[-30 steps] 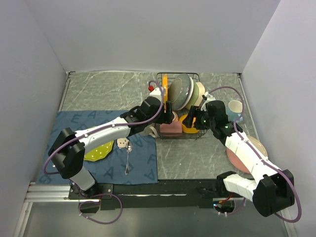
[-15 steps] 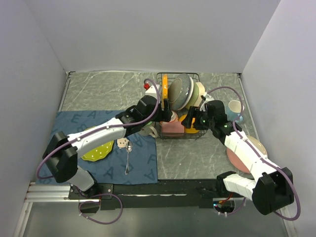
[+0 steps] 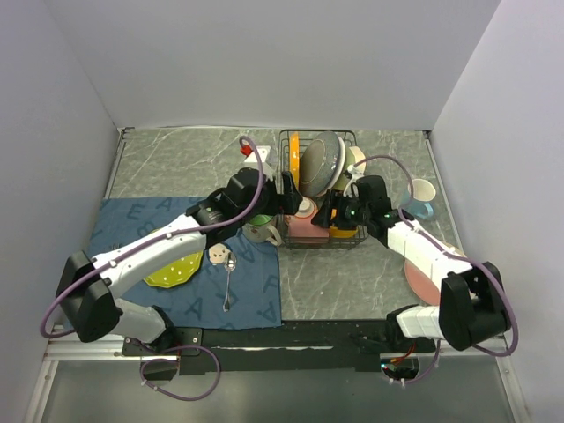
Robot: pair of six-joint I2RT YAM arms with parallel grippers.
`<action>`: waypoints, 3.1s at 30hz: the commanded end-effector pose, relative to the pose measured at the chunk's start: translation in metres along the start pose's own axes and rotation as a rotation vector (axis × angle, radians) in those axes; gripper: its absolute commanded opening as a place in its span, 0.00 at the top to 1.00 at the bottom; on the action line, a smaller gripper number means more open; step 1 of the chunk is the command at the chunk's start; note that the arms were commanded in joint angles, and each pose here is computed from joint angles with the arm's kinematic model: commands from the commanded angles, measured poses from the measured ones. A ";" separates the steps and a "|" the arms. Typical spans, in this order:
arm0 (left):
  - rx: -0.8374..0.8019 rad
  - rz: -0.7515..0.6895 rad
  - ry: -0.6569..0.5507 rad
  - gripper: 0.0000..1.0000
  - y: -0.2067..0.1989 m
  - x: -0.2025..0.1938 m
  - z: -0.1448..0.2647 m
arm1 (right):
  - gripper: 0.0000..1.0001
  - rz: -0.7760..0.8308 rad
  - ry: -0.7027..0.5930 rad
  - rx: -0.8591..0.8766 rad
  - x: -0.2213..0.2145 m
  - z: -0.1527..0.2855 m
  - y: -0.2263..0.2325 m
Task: Load the mixed dishes into the dish rack
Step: Grab a cup with the right arm, then pass the cup from the right arm to the left
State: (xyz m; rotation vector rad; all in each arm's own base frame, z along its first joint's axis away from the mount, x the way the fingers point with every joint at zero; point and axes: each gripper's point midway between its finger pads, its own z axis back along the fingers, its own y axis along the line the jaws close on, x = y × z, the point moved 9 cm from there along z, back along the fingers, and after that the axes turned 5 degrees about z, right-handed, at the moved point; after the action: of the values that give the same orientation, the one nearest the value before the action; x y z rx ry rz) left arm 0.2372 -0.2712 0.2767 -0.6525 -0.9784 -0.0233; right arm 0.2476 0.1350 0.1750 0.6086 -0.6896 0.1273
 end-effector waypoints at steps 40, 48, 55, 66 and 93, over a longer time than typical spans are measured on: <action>-0.655 -0.046 -0.016 0.03 -0.028 0.033 0.068 | 1.00 0.300 -0.503 0.571 0.052 0.170 0.116; -0.985 -0.157 0.016 0.03 -0.048 0.037 0.097 | 1.00 0.386 -0.543 0.768 0.050 0.206 0.140; -1.040 -0.181 0.013 0.03 -0.051 0.038 0.104 | 1.00 0.429 -0.546 0.873 0.045 0.223 0.150; -1.088 -0.124 -0.047 0.18 -0.053 0.040 0.116 | 1.00 0.351 -0.494 0.886 0.042 0.200 0.141; -0.424 -0.095 -0.025 0.99 -0.025 0.059 0.063 | 0.00 0.020 -0.536 0.100 0.036 0.144 0.065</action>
State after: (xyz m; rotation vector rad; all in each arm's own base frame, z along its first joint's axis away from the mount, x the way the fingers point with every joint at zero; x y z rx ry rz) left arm 0.1931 -0.2459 0.3592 -1.2303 -0.9997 -0.4133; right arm 0.1673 0.1255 0.3226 1.0262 -1.1486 0.1941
